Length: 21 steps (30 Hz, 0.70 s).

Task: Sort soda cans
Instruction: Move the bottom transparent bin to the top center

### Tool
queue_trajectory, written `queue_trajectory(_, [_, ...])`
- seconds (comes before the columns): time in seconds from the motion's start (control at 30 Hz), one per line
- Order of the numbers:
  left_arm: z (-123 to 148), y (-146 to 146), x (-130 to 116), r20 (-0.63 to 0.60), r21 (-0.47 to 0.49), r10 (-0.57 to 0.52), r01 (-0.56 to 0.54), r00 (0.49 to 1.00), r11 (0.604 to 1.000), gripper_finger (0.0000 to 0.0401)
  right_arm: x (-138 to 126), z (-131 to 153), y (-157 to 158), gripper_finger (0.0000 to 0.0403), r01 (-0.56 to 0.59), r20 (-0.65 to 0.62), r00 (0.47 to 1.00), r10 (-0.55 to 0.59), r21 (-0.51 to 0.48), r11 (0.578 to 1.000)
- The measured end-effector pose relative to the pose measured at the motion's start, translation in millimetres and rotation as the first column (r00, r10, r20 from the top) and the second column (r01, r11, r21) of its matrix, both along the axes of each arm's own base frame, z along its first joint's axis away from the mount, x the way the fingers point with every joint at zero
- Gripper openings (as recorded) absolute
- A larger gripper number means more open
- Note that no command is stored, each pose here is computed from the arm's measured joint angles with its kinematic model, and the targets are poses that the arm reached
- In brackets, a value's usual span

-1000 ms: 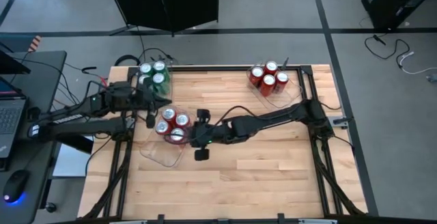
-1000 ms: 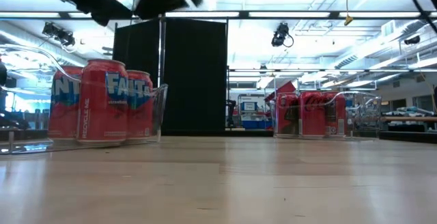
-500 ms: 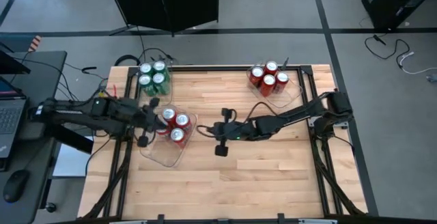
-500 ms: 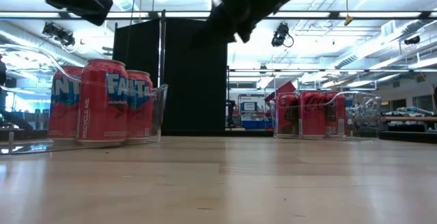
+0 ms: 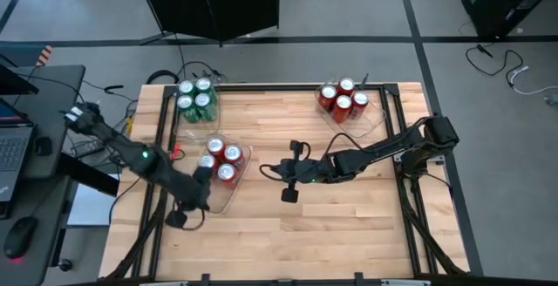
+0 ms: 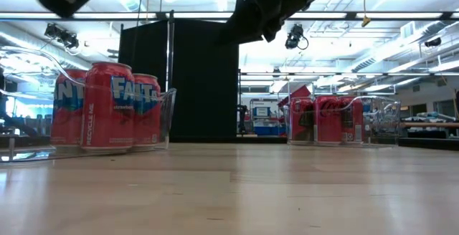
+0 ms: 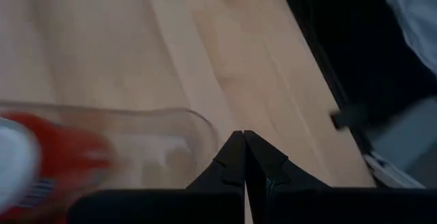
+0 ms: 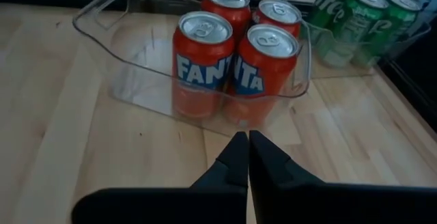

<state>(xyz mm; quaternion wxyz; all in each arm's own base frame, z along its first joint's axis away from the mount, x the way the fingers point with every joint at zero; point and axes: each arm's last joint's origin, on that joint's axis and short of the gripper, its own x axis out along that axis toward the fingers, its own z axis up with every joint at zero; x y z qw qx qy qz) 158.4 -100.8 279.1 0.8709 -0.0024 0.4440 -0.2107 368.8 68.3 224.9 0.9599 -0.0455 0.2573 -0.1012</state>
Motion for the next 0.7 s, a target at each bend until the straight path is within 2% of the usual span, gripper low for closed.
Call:
queue_trajectory(0.17, [-14.2, -30.3, 8.0, -0.14, 0.004, 0.005, -0.004, 0.99, 1.0, 0.0, -0.3, -0.4, 0.3, 0.0, -0.005, -0.007, 1.0, 0.005, -0.007, 1.0])
queue_trajectory(0.27, [-25.6, -39.6, 9.5, -0.196, 0.05, 0.044, -0.035, 0.98, 0.998, 0.0, -0.6, -1.0, 0.3, 0.0, -0.006, -0.014, 1.0, 0.006, -0.01, 1.0])
queue_trajectory(0.5, [-41.5, -42.7, 8.9, -0.202, 0.239, 0.164, -0.114, 0.966, 0.964, 0.0, -0.7, -1.5, 0.1, 0.0, -0.015, -0.022, 1.0, 0.015, -0.028, 0.999])
queue_trajectory(0.7, [-43.7, -37.1, 6.3, -0.175, 0.326, 0.237, -0.171, 0.956, 0.93, 0.0, -1.0, -2.2, 0.0, 0.0, -0.016, -0.03, 0.999, 0.015, -0.029, 0.999])
